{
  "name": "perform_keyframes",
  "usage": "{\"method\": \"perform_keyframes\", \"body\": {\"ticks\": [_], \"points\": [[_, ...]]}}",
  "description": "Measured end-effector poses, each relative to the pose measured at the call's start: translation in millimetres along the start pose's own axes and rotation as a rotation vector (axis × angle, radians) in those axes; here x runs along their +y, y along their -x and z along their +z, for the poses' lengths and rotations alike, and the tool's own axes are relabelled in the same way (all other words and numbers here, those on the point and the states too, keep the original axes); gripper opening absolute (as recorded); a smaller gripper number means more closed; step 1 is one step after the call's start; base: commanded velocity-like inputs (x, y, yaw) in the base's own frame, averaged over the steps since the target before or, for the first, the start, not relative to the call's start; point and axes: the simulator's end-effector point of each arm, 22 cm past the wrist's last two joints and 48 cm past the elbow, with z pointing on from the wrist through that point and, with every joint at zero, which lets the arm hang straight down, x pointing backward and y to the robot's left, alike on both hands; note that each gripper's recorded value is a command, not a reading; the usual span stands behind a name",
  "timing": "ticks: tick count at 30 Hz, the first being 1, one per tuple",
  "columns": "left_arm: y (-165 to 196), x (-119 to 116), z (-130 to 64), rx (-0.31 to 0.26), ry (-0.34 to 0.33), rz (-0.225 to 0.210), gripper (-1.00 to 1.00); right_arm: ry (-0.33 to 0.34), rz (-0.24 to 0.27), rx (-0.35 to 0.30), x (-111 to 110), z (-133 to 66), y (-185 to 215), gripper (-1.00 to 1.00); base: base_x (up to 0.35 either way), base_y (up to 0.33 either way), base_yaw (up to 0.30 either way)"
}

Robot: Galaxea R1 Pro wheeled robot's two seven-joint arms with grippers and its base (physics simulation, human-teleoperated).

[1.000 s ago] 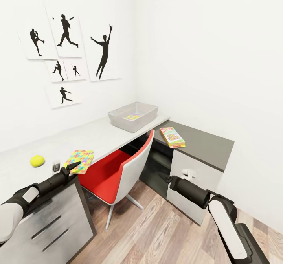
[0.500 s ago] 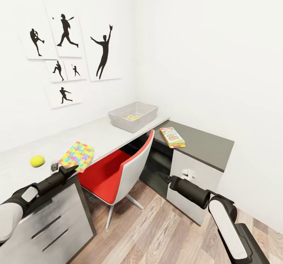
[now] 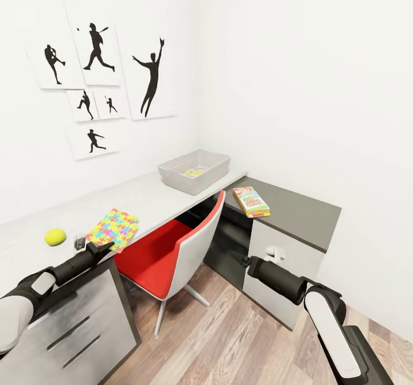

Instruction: Put all the toys in the child's room - the three board games (two on the bed and one on the table), the two jigsaw puzzles on the table, and the tennis ball on the table - inside the toy box on the table in the child's room.

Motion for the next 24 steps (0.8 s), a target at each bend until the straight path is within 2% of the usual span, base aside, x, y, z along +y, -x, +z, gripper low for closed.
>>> {"method": "perform_keyframes", "body": {"ticks": [12, 15, 20, 24], "points": [[1, -8, -0.2, 0.009, 0.000, -0.006, -1.00, 0.002, 0.001, -0.001, 6, -1.6, 7, 1.00, 0.000, 0.000, 0.000], [-3, -9, -1.3, 0.037, 0.001, -0.049, -1.00, 0.002, 0.002, -0.001, 6, -1.7, 7, 1.00, 0.000, 0.000, 0.000], [8, -29, -8.9, 0.096, 0.001, -0.129, -1.00, 0.002, 0.001, 0.000, 10, -2.5, 10, 1.00, 0.000, 0.000, 0.000], [13, -44, -13.1, 0.123, -0.010, -0.162, -1.00, 0.001, 0.000, 0.001, 14, -3.8, 15, 1.00, 0.000, 0.000, 0.000]]}}
